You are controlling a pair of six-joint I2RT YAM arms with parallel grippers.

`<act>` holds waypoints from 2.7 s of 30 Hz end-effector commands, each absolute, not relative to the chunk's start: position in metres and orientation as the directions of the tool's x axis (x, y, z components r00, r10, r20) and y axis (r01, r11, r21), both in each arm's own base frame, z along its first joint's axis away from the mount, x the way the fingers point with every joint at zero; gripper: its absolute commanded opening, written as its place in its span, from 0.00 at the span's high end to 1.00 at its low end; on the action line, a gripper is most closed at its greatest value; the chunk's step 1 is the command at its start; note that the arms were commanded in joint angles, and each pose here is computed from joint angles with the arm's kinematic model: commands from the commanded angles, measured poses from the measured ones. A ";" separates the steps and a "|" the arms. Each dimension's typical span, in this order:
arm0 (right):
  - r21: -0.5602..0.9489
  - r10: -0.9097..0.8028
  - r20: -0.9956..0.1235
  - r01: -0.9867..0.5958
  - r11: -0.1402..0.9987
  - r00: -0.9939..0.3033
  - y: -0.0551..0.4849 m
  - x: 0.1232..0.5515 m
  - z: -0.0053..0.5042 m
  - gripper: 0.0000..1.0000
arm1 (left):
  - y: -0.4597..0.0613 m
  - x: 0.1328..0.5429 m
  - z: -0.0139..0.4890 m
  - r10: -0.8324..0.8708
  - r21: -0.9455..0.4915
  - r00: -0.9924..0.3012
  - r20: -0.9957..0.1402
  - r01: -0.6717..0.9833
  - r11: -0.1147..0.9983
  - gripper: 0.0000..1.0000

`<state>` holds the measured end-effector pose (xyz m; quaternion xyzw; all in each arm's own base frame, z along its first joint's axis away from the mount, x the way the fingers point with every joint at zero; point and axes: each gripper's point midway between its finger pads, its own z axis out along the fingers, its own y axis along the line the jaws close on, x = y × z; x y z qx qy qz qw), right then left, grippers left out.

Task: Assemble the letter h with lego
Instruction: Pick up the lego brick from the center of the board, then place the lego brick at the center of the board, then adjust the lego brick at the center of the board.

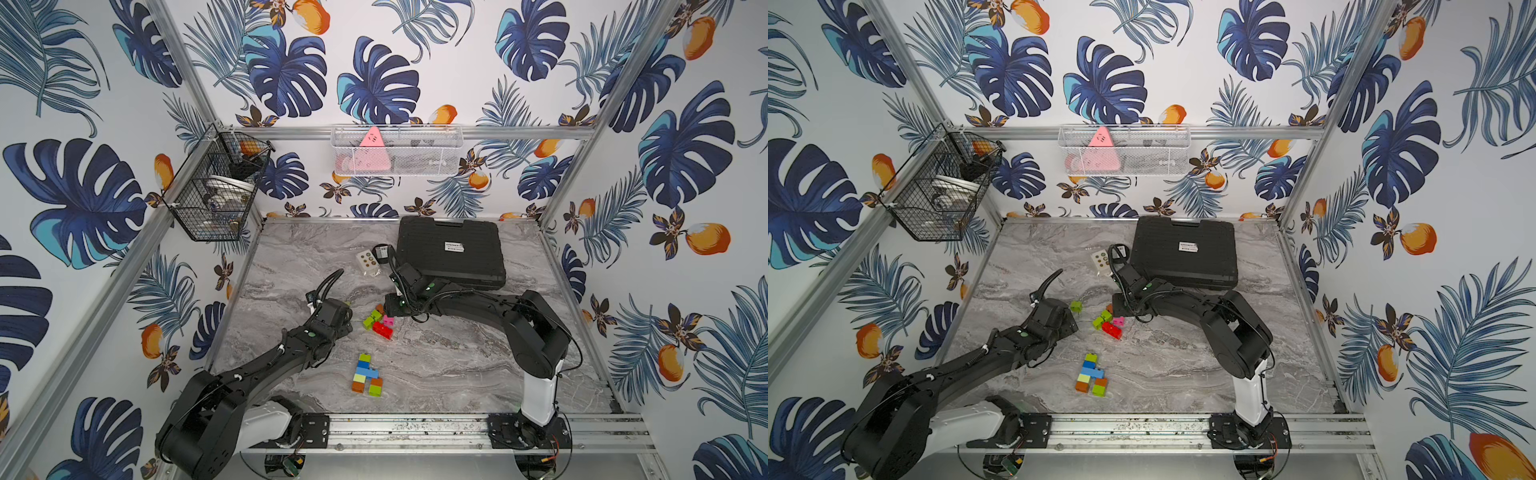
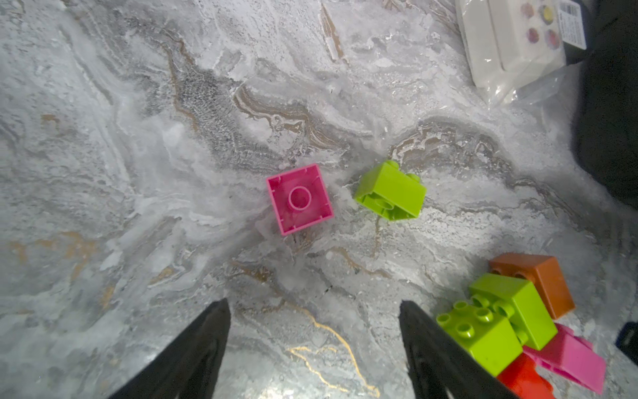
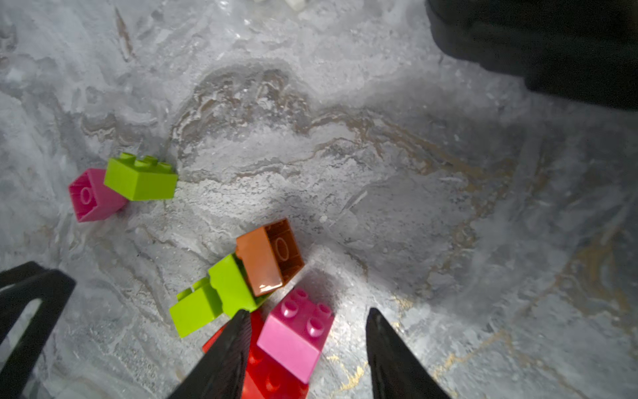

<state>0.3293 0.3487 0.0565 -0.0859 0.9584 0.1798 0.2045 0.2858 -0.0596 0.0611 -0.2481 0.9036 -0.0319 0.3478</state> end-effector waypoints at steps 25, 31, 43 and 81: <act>0.103 -0.161 -0.540 -0.255 0.961 -0.826 0.305 0.317 0.071 0.71 | -0.053 0.281 0.061 -0.499 -0.230 -0.618 -0.608 -0.465 0.855 0.18; 0.127 -0.146 -0.736 -0.348 0.929 -0.660 0.289 0.294 0.064 0.73 | -0.051 0.279 0.062 -0.510 -0.240 -0.602 -0.614 -0.473 0.848 0.18; 0.164 -0.092 -0.852 -0.430 0.888 -0.515 0.246 0.223 0.044 0.69 | -0.046 0.277 0.062 -0.515 -0.229 -0.592 -0.620 -0.491 0.840 0.18; 0.178 0.448 -0.305 0.412 0.894 -0.840 0.242 0.186 0.063 0.35 | -0.074 0.281 0.072 -0.477 -0.327 -0.641 -0.601 -0.347 0.879 0.17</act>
